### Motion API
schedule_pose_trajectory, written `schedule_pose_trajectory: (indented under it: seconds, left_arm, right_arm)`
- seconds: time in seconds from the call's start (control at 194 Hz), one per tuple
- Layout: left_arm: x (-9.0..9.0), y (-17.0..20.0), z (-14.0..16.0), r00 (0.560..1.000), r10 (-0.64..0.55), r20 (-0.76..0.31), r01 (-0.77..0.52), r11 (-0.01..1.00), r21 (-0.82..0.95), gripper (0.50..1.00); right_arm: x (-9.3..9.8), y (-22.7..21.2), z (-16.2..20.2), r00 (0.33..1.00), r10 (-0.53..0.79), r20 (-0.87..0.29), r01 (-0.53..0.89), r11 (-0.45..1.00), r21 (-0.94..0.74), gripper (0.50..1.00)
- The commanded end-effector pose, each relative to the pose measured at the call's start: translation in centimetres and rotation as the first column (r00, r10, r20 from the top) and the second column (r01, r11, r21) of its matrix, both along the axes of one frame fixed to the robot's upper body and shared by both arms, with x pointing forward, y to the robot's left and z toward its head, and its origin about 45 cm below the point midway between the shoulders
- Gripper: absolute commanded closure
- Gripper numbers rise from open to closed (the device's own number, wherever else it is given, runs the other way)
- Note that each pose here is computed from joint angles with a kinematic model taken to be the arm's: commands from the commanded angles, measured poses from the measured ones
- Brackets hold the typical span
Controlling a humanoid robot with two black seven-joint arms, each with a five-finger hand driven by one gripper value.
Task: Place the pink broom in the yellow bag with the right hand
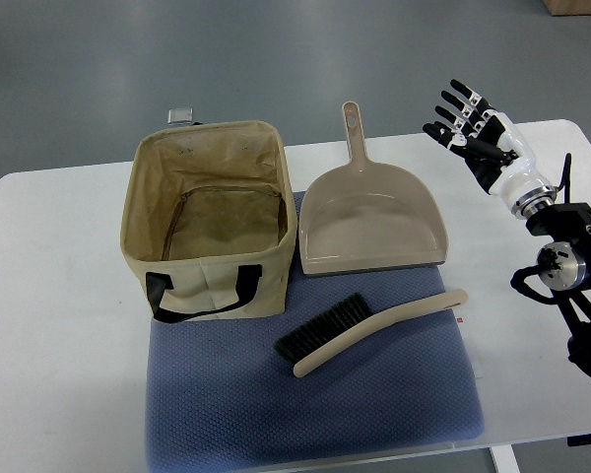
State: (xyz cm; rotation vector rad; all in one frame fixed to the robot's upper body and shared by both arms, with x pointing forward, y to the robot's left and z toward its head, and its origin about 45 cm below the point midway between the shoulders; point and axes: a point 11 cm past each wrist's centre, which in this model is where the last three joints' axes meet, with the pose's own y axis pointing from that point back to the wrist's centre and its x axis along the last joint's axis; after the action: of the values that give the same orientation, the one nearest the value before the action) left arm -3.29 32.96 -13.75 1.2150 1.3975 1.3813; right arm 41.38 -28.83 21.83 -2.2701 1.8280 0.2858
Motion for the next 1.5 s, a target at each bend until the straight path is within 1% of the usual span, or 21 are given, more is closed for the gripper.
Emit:
schedule_pose_trajectory:
  seconds: [0.0,0.124,0.372,0.46,0.62,0.728,0.816,0.888,0.935,0.945,1.033,1.053,1.12,1.188,1.317,1.492]
  left_arm:
    - [0.0,0.0,0.0,1.000,0.000,0.000,0.000,1.000,0.000,0.500]
    - [0.0,0.0,0.0,1.000,0.000,0.000,0.000,1.000,0.000,0.500]
    - [0.0,0.0,0.0,1.000,0.000,0.000,0.000,1.000,0.000,0.500]
    - [0.0,0.0,0.0,1.000,0.000,0.000,0.000,1.000,0.000,0.500]
    - [0.0,0.0,0.0,1.000,0.000,0.000,0.000,1.000,0.000,0.500]
    - [0.1,0.0,0.0,1.000,0.000,0.001,0.000,1.000,0.000,0.500]
    - [0.0,0.0,0.0,1.000,0.000,0.000,0.000,1.000,0.000,0.500]
    - [0.0,-0.1,0.0,1.000,0.000,0.000,0.000,1.000,-0.002,0.500]
    - [0.1,0.0,0.0,1.000,0.000,0.001,0.000,1.000,0.000,0.500]
    - [0.1,0.0,0.0,1.000,0.000,0.001,0.000,1.000,0.000,0.500]
    - [0.0,0.0,0.0,1.000,0.000,0.000,0.000,1.000,0.000,0.500]
    - [0.0,0.0,0.0,1.000,0.000,0.000,0.000,1.000,0.000,0.500]
    - [0.0,0.0,0.0,1.000,0.000,0.000,0.000,1.000,0.000,0.500]
    - [0.0,0.0,0.0,1.000,0.000,0.000,0.000,1.000,0.000,0.500]
    - [0.0,0.0,0.0,1.000,0.000,0.000,0.000,1.000,0.000,0.500]
    - [0.0,0.0,0.0,1.000,0.000,0.000,0.000,1.000,0.000,0.500]
  right_arm:
    - [0.0,0.0,0.0,1.000,0.001,0.001,-0.001,1.000,-0.003,0.570]
    - [0.0,-0.2,0.1,1.000,0.012,0.004,-0.011,1.000,-0.011,0.570]
    - [-0.3,0.0,0.1,0.997,0.074,0.006,-0.073,0.996,-0.050,0.572]
    - [-0.5,-0.8,0.1,0.997,0.082,-0.003,-0.082,0.991,-0.101,0.579]
    - [-0.6,-1.3,0.9,0.989,0.146,-0.009,-0.144,0.965,-0.218,0.576]
    - [-0.7,-1.6,2.1,0.980,0.197,0.007,-0.183,0.921,-0.345,0.579]
    - [-1.4,-1.4,2.7,0.962,0.273,0.017,-0.227,0.832,-0.506,0.579]
    - [-2.1,-0.8,3.2,0.941,0.338,0.024,-0.255,0.752,-0.608,0.576]
    - [-2.9,-0.1,3.6,0.915,0.403,0.024,-0.277,0.670,-0.689,0.579]
    - [-2.9,-0.1,3.6,0.915,0.403,0.024,-0.277,0.670,-0.689,0.579]
    - [-4.5,1.3,4.1,0.859,0.511,0.011,-0.297,0.517,-0.803,0.579]
    - [-4.6,1.5,4.1,0.853,0.522,0.007,-0.299,0.500,-0.813,0.579]
    - [-6.0,3.0,3.9,0.801,0.598,-0.026,-0.315,0.384,-0.868,0.579]
    - [-7.2,4.0,3.4,0.762,0.644,-0.060,-0.319,0.294,-0.901,0.579]
    - [-9.1,5.9,2.0,0.695,0.711,-0.108,-0.322,0.173,-0.931,0.581]
    - [-10.6,6.7,-0.2,0.649,0.739,-0.180,-0.325,0.055,-0.944,0.587]
